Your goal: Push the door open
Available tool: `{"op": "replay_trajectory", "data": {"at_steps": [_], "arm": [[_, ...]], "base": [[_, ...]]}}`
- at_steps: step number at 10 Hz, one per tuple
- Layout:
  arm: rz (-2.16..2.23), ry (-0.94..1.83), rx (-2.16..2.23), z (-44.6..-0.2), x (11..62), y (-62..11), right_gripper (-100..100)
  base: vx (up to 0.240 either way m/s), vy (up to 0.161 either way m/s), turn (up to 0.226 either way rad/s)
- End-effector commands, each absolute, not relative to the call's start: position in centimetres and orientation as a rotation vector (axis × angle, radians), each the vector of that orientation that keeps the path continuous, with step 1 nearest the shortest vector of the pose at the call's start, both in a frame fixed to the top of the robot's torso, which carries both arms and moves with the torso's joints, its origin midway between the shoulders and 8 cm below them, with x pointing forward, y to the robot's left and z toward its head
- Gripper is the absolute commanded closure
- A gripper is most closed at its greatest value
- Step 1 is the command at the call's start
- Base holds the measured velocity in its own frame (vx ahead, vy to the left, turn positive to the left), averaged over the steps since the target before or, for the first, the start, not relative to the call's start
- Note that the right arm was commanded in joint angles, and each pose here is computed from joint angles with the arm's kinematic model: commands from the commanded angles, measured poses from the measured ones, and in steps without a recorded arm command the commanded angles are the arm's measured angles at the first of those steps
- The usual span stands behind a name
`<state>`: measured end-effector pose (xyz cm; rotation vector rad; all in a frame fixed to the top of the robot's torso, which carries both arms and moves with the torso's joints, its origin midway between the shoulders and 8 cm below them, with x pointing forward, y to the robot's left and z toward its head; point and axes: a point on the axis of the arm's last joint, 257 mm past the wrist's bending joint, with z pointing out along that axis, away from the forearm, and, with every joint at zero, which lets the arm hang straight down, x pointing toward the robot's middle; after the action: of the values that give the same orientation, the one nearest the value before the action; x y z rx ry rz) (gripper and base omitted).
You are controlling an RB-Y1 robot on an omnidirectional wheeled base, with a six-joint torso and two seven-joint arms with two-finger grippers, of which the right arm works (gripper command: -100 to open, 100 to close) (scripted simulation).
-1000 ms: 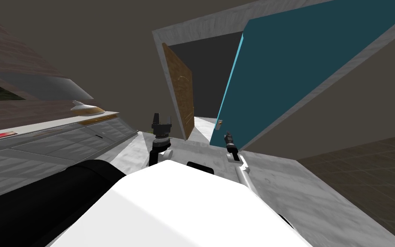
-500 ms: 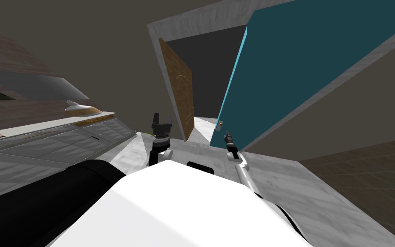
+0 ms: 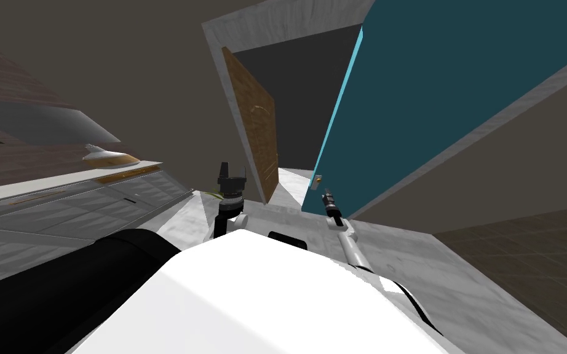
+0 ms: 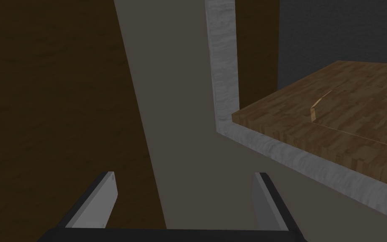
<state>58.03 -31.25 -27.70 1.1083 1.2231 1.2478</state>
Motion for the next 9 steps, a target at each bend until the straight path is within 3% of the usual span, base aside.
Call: {"op": "replay_trajectory", "data": {"at_steps": [1, 9], "arm": [[1.246, 1.228, 1.130, -28.2, 58.3, -31.6, -100], [1.238, 1.237, 1.186, -29.5, 59.1, -32.7, -100]], "base": [[0.092, 0.016, -0.004], [0.086, 0.009, -0.001]]}}
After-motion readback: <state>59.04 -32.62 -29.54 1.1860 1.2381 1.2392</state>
